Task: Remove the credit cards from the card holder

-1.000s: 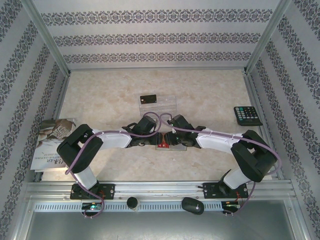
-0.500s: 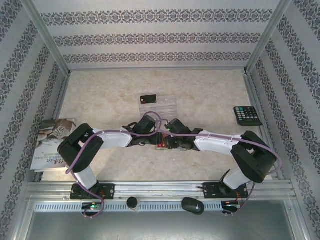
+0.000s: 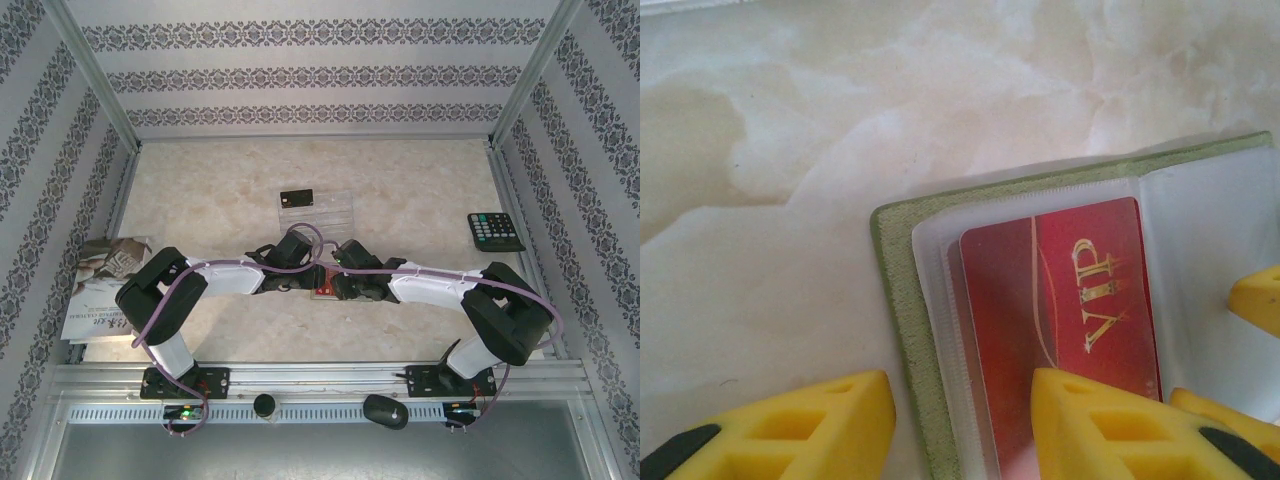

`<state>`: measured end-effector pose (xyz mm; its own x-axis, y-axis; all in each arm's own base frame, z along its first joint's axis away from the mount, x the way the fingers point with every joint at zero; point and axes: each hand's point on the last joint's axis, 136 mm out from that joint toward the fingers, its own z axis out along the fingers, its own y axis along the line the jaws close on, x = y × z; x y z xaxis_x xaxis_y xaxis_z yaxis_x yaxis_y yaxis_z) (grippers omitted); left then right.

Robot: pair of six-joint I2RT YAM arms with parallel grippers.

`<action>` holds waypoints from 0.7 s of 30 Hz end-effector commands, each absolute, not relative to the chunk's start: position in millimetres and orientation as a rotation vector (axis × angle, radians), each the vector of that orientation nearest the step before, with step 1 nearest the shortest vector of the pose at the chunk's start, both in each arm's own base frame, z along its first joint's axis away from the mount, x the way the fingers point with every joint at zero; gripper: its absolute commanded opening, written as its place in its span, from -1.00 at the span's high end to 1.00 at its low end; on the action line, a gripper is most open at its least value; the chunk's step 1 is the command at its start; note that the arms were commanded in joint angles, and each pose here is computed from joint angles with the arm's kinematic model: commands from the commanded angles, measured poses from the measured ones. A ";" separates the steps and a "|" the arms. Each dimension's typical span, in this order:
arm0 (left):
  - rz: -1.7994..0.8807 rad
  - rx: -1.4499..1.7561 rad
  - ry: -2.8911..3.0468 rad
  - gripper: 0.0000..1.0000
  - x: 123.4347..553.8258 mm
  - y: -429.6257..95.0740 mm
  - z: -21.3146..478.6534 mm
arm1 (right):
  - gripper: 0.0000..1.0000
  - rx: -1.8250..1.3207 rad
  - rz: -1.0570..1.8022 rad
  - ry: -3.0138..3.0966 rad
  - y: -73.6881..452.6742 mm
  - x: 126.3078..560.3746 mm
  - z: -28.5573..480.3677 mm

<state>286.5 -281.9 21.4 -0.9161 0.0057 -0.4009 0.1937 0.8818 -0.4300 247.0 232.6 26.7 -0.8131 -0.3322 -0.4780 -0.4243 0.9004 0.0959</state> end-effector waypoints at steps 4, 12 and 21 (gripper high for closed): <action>-0.466 0.122 2.815 0.13 267.7 -249.8 -26.9 | 0.07 -0.562 0.193 2.634 223.4 242.1 13.9; -0.473 0.122 2.817 0.14 266.9 -250.5 -28.1 | 0.09 -0.513 0.072 2.628 202.6 243.7 19.1; -0.483 0.121 2.813 0.14 267.7 -252.0 -27.2 | 0.05 -0.586 0.232 2.532 233.8 244.8 50.6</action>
